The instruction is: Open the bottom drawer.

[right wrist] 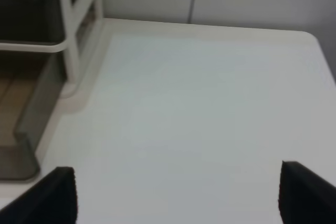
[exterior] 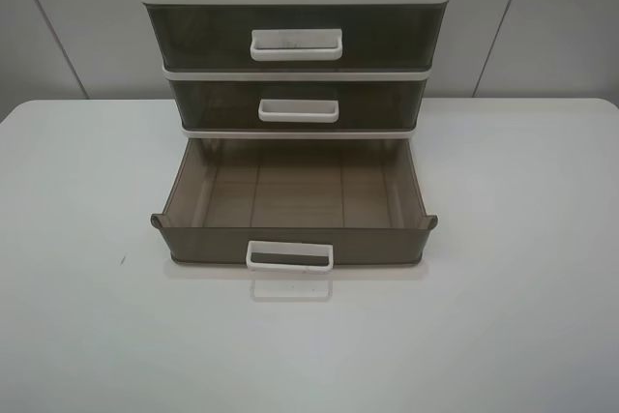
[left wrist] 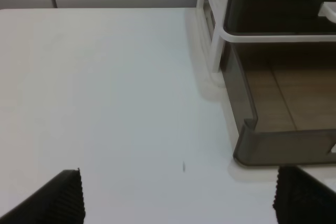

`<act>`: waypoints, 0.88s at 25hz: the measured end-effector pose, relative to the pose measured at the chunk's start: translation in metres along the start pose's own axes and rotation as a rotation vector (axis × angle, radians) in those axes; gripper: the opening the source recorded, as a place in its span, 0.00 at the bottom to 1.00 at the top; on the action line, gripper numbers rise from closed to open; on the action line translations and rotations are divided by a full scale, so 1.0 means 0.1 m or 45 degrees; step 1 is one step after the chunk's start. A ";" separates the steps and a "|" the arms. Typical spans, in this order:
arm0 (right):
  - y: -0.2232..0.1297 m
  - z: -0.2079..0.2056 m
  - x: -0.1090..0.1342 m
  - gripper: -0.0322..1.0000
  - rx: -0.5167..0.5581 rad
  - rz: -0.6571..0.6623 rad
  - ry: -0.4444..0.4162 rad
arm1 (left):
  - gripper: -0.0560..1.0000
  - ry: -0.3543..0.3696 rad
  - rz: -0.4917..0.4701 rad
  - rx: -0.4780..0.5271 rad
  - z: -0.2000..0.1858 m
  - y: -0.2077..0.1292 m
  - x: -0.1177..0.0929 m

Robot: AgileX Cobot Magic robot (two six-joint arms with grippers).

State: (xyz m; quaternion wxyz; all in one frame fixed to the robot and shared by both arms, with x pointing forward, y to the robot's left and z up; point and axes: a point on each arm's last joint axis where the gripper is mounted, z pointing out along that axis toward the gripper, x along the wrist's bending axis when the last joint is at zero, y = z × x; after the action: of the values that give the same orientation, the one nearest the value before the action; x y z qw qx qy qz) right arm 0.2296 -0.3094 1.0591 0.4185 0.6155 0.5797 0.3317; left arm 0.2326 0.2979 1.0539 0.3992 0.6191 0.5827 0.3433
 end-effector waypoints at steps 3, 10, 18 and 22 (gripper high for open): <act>-0.01 -0.01 0.05 0.77 0.022 0.049 -0.158 | 0.76 0.000 0.000 0.000 0.00 0.00 0.00; 0.00 -0.01 0.10 0.77 0.035 0.065 -0.243 | 0.76 0.000 0.000 0.000 0.00 0.00 0.00; 0.00 -0.01 0.10 0.77 0.035 0.063 -0.242 | 0.76 0.000 0.000 0.000 0.00 0.00 0.00; 0.00 -0.01 0.10 0.77 0.035 0.063 -0.242 | 0.76 0.000 0.000 0.000 0.00 0.00 0.00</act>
State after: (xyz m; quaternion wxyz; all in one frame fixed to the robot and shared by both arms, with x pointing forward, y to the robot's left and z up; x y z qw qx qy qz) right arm 0.2298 -0.2997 1.0584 0.4547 0.6639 0.5267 0.2740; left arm 0.2326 0.2979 1.0539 0.3992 0.6191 0.5827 0.3433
